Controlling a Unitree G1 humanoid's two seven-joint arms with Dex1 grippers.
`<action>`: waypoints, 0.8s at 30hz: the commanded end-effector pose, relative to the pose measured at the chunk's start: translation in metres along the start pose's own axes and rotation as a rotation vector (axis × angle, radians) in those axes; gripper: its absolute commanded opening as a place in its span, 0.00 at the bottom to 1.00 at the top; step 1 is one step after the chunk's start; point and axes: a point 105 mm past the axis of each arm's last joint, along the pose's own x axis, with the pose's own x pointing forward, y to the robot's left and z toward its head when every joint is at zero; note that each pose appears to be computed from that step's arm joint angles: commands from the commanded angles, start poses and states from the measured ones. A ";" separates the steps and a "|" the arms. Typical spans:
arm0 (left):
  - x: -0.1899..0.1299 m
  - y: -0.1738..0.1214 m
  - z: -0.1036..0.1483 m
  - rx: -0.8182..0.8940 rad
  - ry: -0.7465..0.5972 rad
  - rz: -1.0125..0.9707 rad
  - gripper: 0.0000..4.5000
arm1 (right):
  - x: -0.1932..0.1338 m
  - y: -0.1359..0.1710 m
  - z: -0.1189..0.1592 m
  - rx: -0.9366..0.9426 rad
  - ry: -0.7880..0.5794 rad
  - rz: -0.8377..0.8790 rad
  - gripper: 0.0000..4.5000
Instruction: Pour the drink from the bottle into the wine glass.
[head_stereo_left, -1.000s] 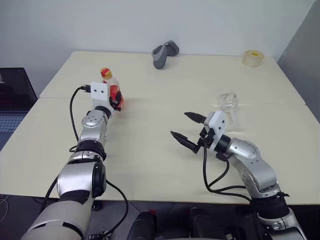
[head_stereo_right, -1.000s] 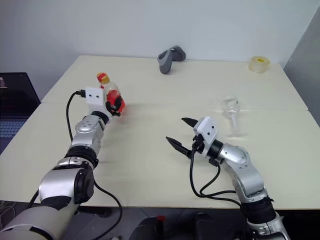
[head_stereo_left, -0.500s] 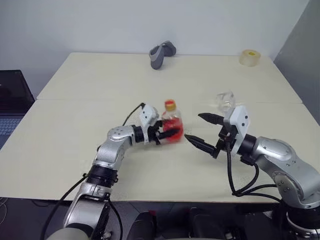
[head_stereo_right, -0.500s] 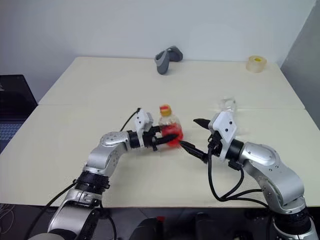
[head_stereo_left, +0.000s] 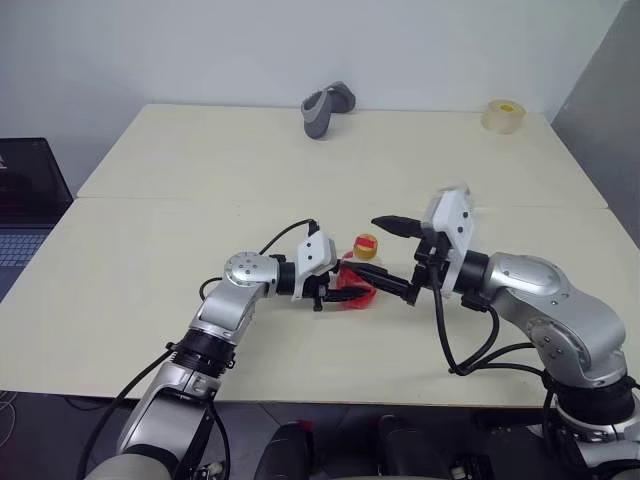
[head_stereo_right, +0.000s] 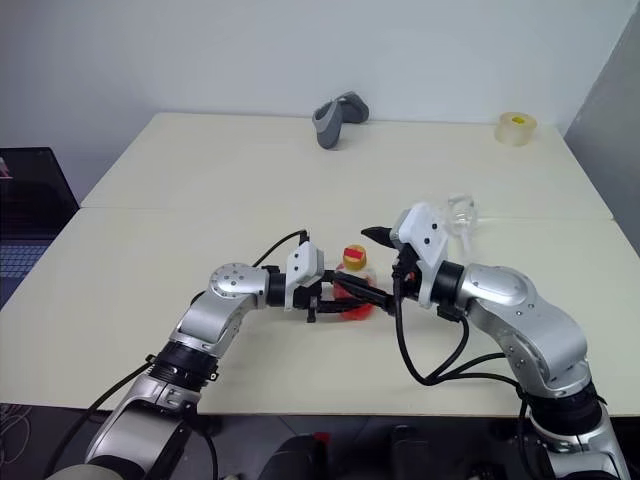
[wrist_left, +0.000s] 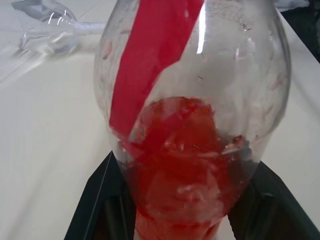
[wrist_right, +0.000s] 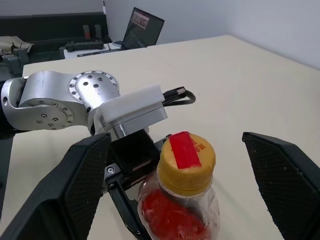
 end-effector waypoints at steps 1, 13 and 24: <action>-0.003 0.004 0.005 0.041 0.002 0.012 0.42 | 0.003 0.000 0.010 -0.030 -0.024 0.004 1.00; 0.000 0.003 0.004 0.065 0.008 0.012 0.42 | 0.004 -0.012 0.001 -0.067 0.004 -0.019 0.63; 0.001 -0.002 0.006 0.059 -0.002 -0.020 0.37 | 0.003 -0.021 -0.004 -0.241 0.058 0.263 0.28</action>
